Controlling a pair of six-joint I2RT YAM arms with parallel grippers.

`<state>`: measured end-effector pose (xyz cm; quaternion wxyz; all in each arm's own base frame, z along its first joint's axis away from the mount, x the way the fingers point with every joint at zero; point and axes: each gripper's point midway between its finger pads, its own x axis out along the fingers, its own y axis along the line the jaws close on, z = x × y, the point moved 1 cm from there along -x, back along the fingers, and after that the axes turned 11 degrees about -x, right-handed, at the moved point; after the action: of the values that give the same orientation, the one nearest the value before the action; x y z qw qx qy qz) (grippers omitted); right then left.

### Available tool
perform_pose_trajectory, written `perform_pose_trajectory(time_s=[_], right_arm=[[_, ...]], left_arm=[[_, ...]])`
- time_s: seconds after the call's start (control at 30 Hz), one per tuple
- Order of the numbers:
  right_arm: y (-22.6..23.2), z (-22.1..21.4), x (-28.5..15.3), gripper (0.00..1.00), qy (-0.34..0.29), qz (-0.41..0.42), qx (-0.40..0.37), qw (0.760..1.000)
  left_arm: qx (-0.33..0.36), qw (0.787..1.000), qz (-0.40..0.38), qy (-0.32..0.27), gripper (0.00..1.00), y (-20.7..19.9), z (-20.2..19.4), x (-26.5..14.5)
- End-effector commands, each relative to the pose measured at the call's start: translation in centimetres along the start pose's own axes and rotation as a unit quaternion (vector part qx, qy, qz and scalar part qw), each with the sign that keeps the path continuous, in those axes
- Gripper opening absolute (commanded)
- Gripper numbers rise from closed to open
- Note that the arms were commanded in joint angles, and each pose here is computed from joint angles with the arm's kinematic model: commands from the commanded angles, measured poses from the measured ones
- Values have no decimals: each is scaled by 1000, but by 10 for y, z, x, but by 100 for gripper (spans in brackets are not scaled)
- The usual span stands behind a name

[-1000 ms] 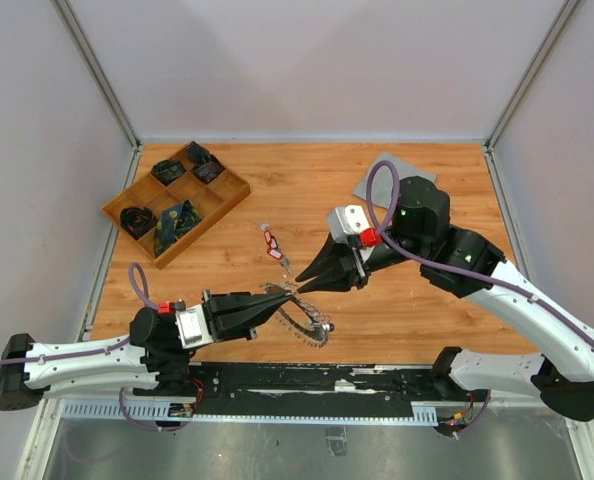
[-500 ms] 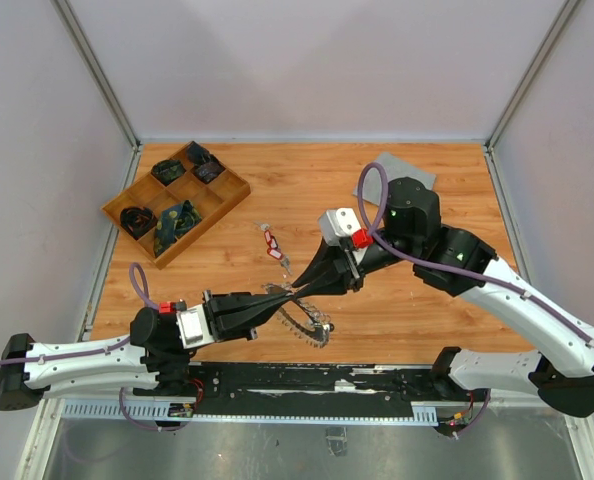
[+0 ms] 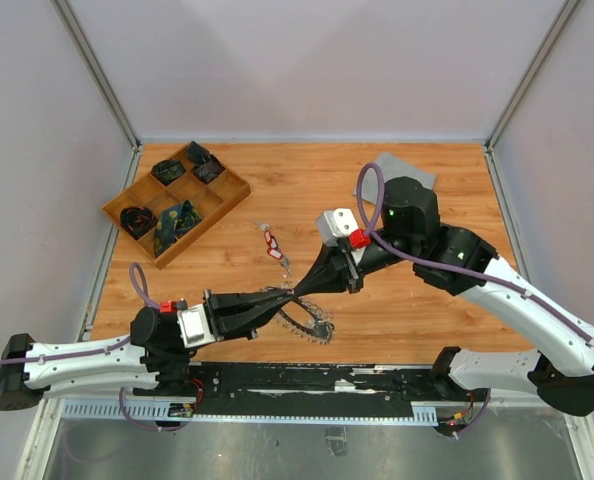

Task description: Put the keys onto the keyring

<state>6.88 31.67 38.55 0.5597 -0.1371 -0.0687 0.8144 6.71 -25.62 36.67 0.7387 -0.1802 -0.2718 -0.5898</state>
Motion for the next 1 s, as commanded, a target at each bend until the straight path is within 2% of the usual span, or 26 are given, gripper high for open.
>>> perform_pose_trajectory(time_s=[0.0,0.1,0.2,0.37,0.53,0.6,0.97], right_arm=[[0,13,-6,1,13,-15,-26,999],[-4,10,-14,1,46,-35,-30,998],[-7,7,-24,1,84,-51,-31,995],[-12,-7,-35,1,148,-69,-11,987],[-12,-16,-43,1,191,-71,4,979],[-12,-19,-44,1,200,-69,6,977],[-9,-18,-43,1,194,-61,-2,979]], left_arm=[[-2,1000,12,-21,23,4,19,4],[-2,1000,17,-8,38,5,19,3],[1,1000,25,-1,43,9,21,1],[-3,998,51,27,42,17,14,2],[-19,995,72,60,34,22,5,11],[-20,995,71,63,29,22,2,15],[-40,990,94,101,30,26,-17,20]])
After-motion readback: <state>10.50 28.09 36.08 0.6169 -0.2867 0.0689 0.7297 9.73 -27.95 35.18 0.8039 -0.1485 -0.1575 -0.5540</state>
